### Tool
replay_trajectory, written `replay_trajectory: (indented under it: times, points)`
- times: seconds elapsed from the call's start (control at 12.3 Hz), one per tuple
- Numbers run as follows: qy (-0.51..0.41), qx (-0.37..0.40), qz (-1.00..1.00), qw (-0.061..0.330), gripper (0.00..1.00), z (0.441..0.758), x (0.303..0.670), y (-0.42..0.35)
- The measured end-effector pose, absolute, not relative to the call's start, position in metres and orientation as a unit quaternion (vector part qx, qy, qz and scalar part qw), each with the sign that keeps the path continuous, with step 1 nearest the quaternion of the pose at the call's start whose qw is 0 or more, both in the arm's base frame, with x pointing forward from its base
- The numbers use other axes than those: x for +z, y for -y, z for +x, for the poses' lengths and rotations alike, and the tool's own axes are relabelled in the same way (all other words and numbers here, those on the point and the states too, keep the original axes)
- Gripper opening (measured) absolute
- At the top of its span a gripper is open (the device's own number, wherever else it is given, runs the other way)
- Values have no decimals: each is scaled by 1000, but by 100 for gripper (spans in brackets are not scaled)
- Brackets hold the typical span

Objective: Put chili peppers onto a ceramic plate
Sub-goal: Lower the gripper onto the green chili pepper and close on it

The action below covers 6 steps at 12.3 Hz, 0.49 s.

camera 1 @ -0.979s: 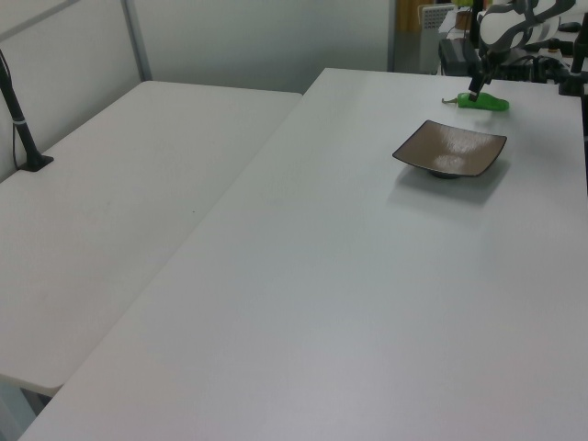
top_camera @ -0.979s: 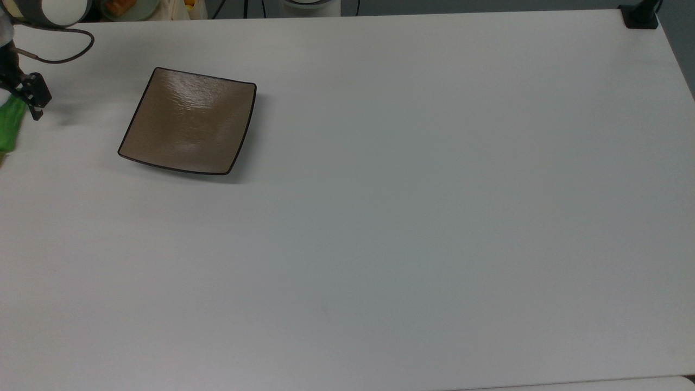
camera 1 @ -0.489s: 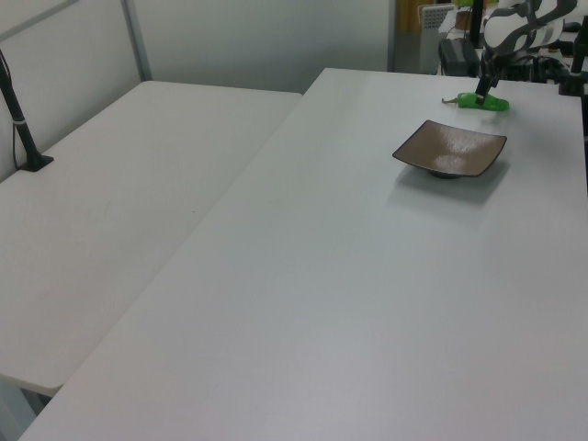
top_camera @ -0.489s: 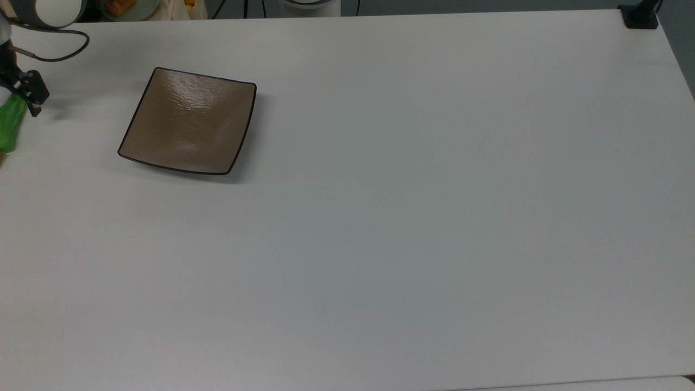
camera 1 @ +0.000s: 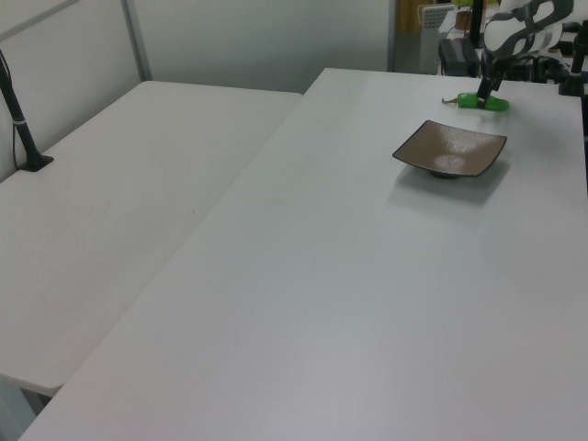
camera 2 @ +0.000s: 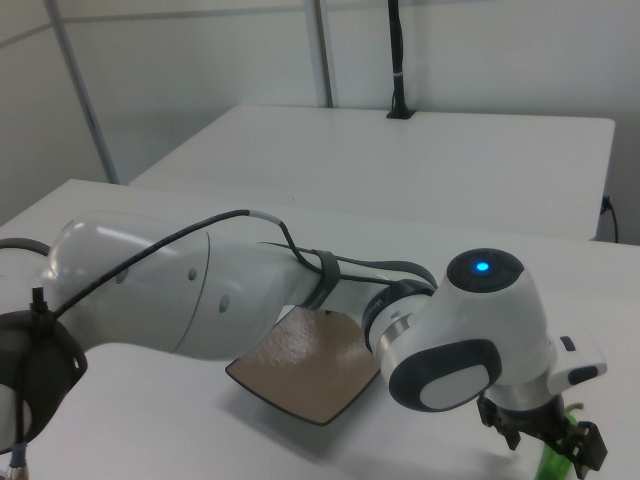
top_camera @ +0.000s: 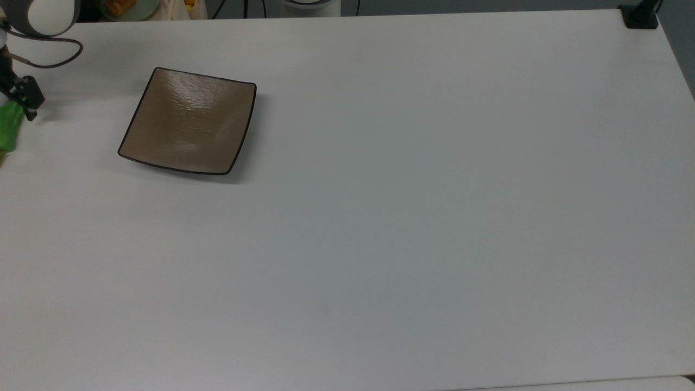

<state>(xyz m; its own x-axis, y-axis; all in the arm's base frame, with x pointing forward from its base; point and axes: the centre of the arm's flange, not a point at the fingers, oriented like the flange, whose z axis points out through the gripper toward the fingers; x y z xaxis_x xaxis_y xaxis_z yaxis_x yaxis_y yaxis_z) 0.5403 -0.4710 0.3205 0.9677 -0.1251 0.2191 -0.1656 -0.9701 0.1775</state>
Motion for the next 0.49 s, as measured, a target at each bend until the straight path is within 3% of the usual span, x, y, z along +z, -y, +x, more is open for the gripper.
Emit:
replay_trajectory:
  times: [0.41, 0.49]
  points:
    - [82, 127, 983, 106, 96, 549, 310, 476]
    - [82, 126, 983, 105, 86, 549, 308, 476]
